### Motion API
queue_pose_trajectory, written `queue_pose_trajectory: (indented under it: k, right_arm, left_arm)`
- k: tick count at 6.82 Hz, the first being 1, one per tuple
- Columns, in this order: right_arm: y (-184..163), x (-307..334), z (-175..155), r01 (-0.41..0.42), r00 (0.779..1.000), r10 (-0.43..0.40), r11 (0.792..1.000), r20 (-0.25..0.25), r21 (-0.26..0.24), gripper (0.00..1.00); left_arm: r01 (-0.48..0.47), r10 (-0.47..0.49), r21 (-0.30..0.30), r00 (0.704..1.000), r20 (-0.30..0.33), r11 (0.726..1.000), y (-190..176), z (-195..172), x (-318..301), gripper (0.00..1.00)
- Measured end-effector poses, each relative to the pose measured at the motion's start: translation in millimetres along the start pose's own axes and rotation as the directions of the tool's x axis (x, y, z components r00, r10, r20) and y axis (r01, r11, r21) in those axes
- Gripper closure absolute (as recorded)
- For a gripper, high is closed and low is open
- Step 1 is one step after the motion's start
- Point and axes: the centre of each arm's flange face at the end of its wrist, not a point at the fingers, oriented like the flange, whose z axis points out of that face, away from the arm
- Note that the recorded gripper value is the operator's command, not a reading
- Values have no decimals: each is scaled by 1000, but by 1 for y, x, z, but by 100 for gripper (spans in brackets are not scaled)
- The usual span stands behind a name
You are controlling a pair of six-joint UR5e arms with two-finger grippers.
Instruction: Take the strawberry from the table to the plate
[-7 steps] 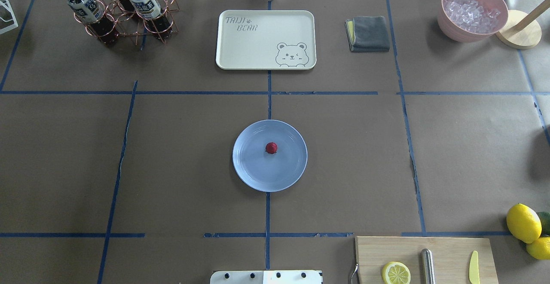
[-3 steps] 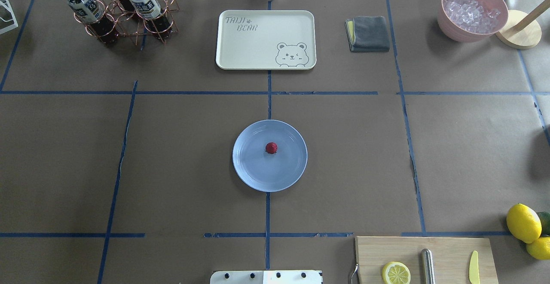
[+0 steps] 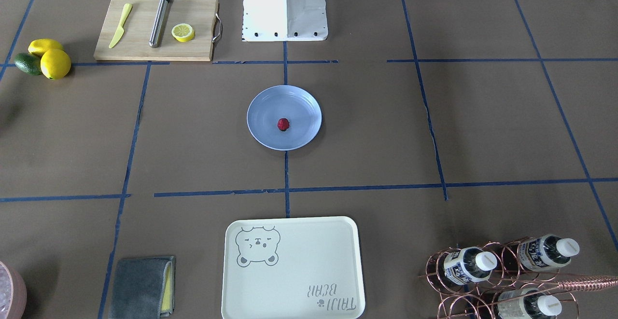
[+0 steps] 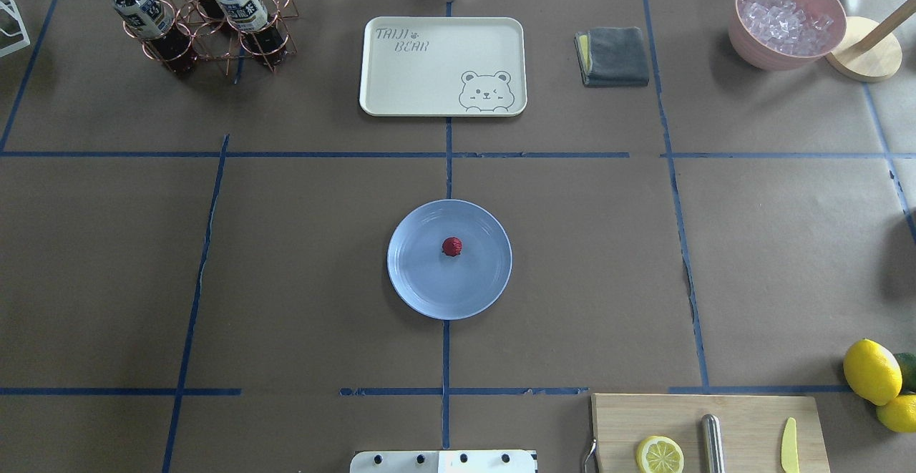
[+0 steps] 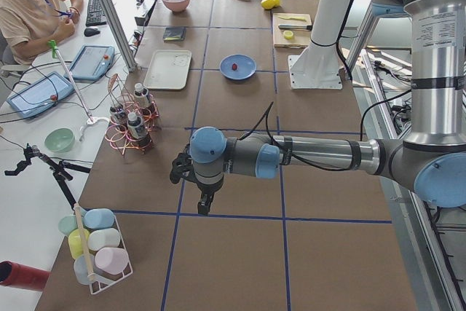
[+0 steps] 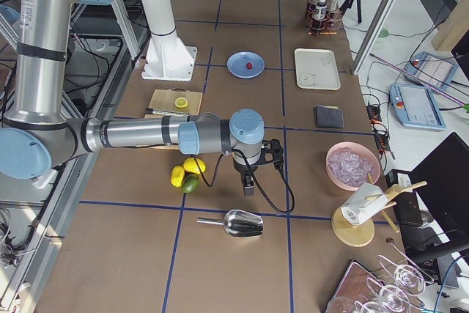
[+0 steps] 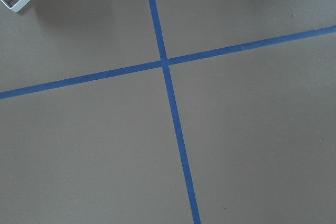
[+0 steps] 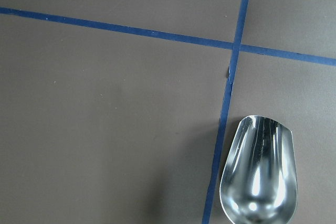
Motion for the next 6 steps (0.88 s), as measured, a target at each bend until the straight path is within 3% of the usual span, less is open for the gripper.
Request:
queue_pose_trajectory:
  k: [6]
  right_arm:
    - [1, 4, 4, -8, 1000, 8, 1000, 1, -8, 0]
  left_arm:
    - [-4, 4, 3, 1000, 2, 1000, -4, -2, 1, 0]
